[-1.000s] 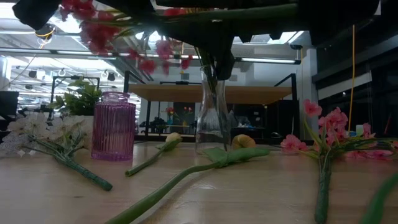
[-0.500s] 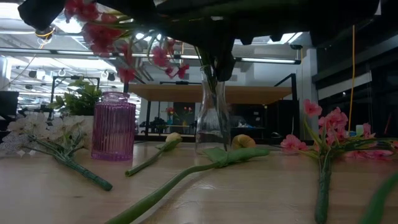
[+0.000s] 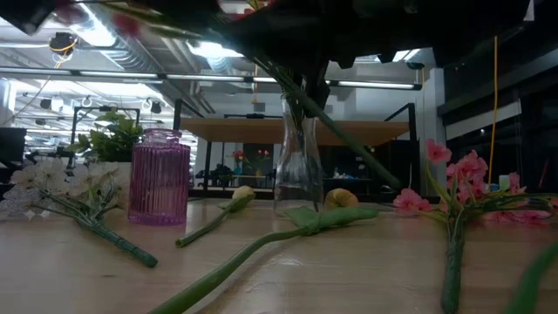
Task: Pick and place flowers into a vace then onto a shelf
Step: Put the orange flowers into the transparent vase
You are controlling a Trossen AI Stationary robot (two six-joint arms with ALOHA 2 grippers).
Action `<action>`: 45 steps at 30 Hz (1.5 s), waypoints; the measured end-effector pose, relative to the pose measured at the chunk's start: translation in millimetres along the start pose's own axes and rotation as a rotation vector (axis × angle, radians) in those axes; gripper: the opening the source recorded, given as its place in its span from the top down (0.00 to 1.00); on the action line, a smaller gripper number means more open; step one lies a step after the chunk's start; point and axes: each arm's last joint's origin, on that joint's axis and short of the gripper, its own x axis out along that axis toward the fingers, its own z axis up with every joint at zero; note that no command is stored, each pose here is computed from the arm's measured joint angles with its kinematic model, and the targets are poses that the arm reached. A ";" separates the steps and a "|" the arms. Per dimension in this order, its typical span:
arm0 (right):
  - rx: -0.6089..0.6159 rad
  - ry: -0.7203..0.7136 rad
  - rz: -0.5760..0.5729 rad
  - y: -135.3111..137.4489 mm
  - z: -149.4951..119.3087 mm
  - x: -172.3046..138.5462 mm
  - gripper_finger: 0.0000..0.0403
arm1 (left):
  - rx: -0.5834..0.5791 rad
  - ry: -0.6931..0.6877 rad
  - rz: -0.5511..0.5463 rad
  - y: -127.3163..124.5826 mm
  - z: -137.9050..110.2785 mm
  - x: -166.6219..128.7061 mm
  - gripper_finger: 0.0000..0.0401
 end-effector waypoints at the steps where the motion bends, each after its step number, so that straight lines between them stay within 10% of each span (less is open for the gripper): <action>1: -0.001 -0.003 0.000 -0.3 0.5 0.1 0.99 | -0.013 -0.008 0.001 -1.2 0.5 -2.9 0.80; 23: -0.136 0.050 0.097 -2.1 1.0 0.4 1.00 | -0.467 -0.201 0.001 -14.5 -15.2 -83.0 0.94; 28: -0.158 0.057 0.142 1.6 2.2 1.1 1.00 | -0.727 -0.263 -0.040 -11.2 -29.2 -107.0 0.99; 45: -0.392 0.064 0.157 32.4 69.8 26.1 1.00 | -1.029 -0.317 -0.217 -12.0 -27.2 -125.5 1.00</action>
